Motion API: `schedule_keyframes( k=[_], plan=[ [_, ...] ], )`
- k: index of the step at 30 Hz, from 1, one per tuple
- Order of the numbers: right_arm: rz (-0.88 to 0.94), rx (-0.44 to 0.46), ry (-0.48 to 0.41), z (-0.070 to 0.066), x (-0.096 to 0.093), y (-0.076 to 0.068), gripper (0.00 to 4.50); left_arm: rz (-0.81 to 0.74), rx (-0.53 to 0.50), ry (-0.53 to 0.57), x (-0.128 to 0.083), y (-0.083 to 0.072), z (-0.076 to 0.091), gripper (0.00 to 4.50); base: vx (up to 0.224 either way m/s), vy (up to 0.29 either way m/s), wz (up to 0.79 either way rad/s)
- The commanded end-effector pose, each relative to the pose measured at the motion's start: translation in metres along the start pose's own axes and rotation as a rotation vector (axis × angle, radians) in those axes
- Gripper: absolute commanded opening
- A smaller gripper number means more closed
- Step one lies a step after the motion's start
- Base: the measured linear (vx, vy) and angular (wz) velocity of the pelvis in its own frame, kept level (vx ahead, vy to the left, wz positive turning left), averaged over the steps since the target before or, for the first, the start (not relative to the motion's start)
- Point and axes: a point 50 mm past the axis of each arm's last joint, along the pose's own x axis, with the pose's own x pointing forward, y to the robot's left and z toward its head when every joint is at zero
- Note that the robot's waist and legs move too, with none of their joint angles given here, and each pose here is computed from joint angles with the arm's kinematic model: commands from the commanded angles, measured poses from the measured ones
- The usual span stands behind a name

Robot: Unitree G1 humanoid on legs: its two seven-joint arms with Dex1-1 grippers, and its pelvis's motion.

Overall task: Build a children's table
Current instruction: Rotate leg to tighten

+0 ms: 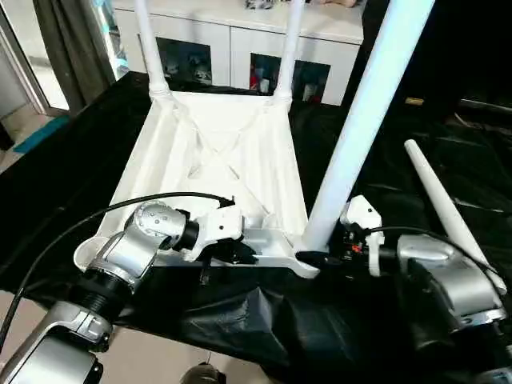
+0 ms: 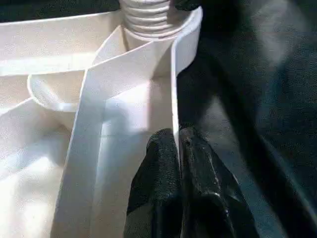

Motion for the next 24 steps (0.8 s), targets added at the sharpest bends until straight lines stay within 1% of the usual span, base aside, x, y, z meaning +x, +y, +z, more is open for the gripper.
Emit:
schedule_keyframes(
  k=[1, 2, 3, 4, 6, 7, 8, 9, 10, 11, 12, 14, 17, 18, 20, 22, 24],
  plan=[
    [-0.166, 0.130, 0.004, -0.014, 0.007, -0.009, 2.66, 0.034, -0.050, 0.007, 0.009, 0.002, 0.001, 0.00, 0.000, 0.000, 0.00],
    [-0.209, 0.167, -0.001, -0.017, 0.010, -0.011, 2.66, 0.048, -0.064, 0.002, 0.010, 0.004, 0.002, 0.00, 0.000, 0.000, 0.00],
    [-0.309, 0.226, -0.014, -0.020, 0.021, -0.015, 2.65, 0.106, -0.080, 0.014, 0.018, 0.010, 0.006, 0.00, 0.000, 0.000, 0.00],
    [-0.326, 0.236, -0.015, -0.020, 0.024, -0.015, 2.65, 0.117, -0.082, 0.017, 0.019, 0.011, 0.007, 0.00, 0.000, 0.000, 0.00],
    [-0.409, 0.258, -0.023, -0.020, 0.035, -0.016, 2.65, 0.165, -0.095, 0.028, 0.028, 0.015, 0.011, 0.00, -0.025, 0.011, -0.08],
    [-0.443, 0.261, -0.025, -0.018, 0.043, -0.014, 2.65, 0.192, -0.106, 0.036, 0.034, 0.017, 0.015, 0.00, -0.042, 0.035, -0.20],
    [-0.450, 0.262, -0.025, -0.018, 0.044, -0.014, 2.65, 0.198, -0.108, 0.037, 0.035, 0.017, 0.015, 0.00, -0.042, 0.035, -0.20],
    [-0.493, 0.268, -0.030, -0.016, 0.053, -0.012, 2.65, 0.225, -0.122, 0.040, 0.042, 0.018, 0.020, 0.00, -0.032, 0.042, -0.22],
    [-0.504, 0.270, -0.032, -0.015, 0.055, -0.012, 2.65, 0.231, -0.125, 0.039, 0.044, 0.019, 0.021, 0.00, 0.000, 0.000, 0.00],
    [-0.543, 0.291, -0.034, -0.013, 0.064, -0.010, 2.65, 0.249, -0.140, 0.032, 0.052, 0.019, 0.027, 0.00, 0.000, 0.000, 0.00],
    [-0.580, 0.322, -0.039, -0.009, 0.076, -0.005, 2.65, 0.259, -0.155, 0.019, 0.064, 0.018, 0.037, 0.00, 0.000, 0.000, 0.00],
    [-0.586, 0.321, -0.042, -0.005, 0.084, 0.000, 2.65, 0.256, -0.153, 0.009, 0.072, 0.016, 0.044, 0.00, 0.000, 0.000, 0.00],
    [-0.591, 0.323, -0.051, -0.003, 0.089, 0.002, 2.65, 0.247, -0.148, 0.002, 0.077, 0.014, 0.048, 0.00, 0.000, 0.000, 0.00],
    [-0.591, 0.328, -0.058, -0.003, 0.089, 0.001, 3.00, 0.247, -0.142, 0.000, 0.077, 0.014, 0.049, 0.00, 0.000, 0.000, 0.00],
    [-0.590, 0.329, -0.071, -0.001, 0.085, -0.003, 3.37, 0.243, -0.133, 0.008, 0.075, 0.014, 0.045, 0.00, 0.000, 0.000, 0.00],
    [-0.578, 0.298, -0.078, 0.003, 0.081, -0.007, 3.44, 0.238, -0.123, 0.021, 0.069, 0.015, 0.040, 0.00, 0.000, 0.000, 0.00],
    [-0.566, 0.263, -0.076, 0.005, 0.078, -0.009, 3.69, 0.232, -0.108, 0.024, 0.065, 0.016, 0.037, 0.00, 0.000, 0.000, 0.00]
  ],
)
